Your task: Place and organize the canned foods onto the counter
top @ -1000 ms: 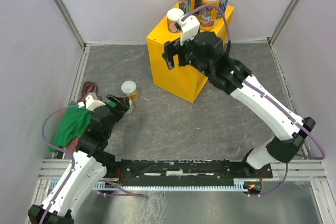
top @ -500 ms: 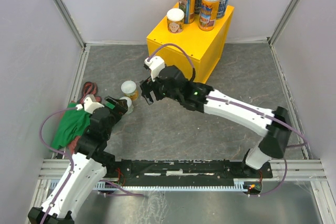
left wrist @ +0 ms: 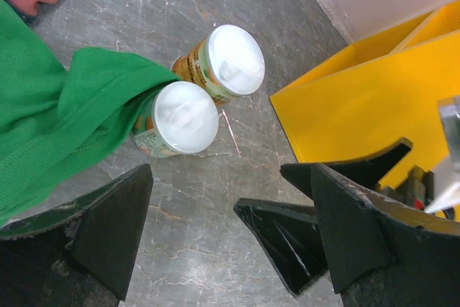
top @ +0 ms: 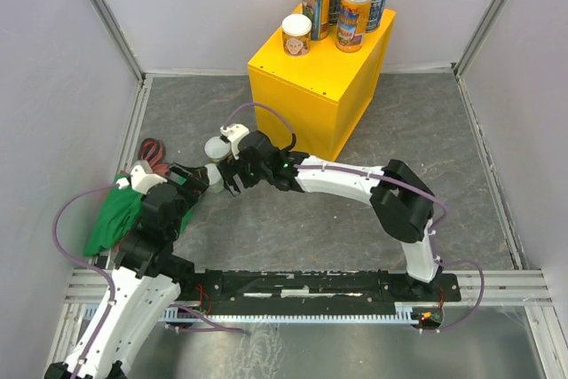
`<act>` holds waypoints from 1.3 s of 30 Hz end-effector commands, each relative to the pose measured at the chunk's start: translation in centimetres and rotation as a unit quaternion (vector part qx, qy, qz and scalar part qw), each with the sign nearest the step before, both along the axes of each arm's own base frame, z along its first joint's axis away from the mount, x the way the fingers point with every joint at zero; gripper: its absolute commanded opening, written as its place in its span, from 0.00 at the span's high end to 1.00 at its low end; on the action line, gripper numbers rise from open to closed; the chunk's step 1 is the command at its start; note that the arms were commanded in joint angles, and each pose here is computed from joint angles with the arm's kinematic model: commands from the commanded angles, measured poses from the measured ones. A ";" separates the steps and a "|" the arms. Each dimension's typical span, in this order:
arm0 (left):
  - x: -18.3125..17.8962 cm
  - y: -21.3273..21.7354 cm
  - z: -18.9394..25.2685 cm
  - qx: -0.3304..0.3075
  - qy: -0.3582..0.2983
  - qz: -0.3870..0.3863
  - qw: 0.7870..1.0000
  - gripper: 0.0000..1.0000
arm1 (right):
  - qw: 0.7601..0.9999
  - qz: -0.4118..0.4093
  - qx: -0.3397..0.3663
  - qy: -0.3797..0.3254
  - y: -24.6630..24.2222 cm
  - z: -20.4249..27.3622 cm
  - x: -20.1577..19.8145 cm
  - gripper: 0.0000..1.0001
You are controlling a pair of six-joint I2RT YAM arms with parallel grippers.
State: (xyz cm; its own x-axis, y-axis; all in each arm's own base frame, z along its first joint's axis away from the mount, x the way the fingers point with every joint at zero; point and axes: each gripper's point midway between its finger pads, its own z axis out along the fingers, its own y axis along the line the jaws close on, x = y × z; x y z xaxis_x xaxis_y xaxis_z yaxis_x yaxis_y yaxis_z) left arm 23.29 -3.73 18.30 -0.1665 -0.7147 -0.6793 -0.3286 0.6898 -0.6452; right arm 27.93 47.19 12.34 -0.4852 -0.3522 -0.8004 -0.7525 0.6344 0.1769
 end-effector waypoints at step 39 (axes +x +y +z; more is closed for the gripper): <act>-1.3 2.4 5.4 0.113 -0.021 -0.007 0.993 0.01 | 0.998 0.032 0.010 -0.050 10.0 -3.2 3.8 0.01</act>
State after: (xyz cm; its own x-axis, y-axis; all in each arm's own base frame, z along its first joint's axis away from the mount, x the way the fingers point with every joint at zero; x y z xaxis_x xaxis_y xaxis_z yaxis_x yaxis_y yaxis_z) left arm 22.15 -2.16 22.23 -0.1746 -0.5687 -0.8038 -0.2896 0.8099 -0.5102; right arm 31.35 56.05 7.76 -0.4172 -0.3843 -0.8236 -0.7959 0.5919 0.1270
